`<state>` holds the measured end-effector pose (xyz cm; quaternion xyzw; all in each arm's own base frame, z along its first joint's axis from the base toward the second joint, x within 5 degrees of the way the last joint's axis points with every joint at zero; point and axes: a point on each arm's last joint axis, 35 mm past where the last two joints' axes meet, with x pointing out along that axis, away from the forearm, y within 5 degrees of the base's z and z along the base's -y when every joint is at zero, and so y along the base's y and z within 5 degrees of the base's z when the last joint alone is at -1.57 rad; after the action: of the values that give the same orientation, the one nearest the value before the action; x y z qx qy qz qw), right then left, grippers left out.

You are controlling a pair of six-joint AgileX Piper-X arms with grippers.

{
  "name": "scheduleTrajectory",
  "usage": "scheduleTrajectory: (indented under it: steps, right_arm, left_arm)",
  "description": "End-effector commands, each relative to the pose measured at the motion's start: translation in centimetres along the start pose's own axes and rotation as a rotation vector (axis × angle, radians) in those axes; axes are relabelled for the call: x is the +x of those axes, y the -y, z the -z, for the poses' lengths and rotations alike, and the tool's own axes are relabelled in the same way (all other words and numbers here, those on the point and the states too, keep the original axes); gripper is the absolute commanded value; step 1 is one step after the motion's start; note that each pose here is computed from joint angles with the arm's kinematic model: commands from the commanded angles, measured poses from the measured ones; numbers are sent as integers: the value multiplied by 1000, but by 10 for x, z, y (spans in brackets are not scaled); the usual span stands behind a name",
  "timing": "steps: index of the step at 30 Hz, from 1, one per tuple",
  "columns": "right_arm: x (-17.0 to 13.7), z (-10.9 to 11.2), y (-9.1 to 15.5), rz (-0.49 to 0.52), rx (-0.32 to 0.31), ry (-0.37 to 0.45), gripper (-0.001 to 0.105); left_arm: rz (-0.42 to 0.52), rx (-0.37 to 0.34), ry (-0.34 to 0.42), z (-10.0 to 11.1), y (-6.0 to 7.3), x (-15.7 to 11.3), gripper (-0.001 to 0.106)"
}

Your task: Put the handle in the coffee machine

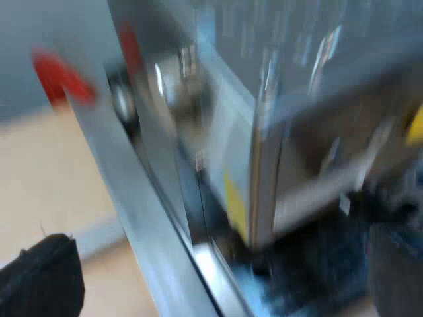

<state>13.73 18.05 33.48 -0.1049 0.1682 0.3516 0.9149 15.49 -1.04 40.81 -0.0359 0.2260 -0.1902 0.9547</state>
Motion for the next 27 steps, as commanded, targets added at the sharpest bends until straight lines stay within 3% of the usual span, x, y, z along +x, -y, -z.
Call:
scheduleTrajectory:
  steps: [1, 5, 8, 11, 13, 16, 21, 27]
  right_arm:
    - [-8, -11, 15, 14, 22, -47, 76]
    - [-18, -21, 47, 59, 86, -113, 76]
    - [-25, -26, 73, 106, 120, -128, 76]
    - [-35, -28, 97, 145, 151, -138, 76]
    - [-42, -27, 112, 189, 184, -142, 76]
    - [-56, -20, 132, 280, 229, -158, 76]
    - [-86, -11, 148, 407, 223, -193, 76]
    - [-124, -10, 137, 488, 163, -168, 76]
  left_arm:
    - [-13, 3, 100, -16, 6, -16, 89]
    - [6, 21, 172, -35, 15, -35, 89]
    - [88, 58, 231, -45, 20, -41, 89]
    - [94, 90, 286, -51, 20, -43, 89]
    - [95, 83, 287, -51, 20, -43, 89]
    - [75, 1, 251, -46, 20, -44, 87]
    - [32, -2, 214, -35, 25, -58, 77]
    - [21, 82, 288, -21, 43, -98, 58]
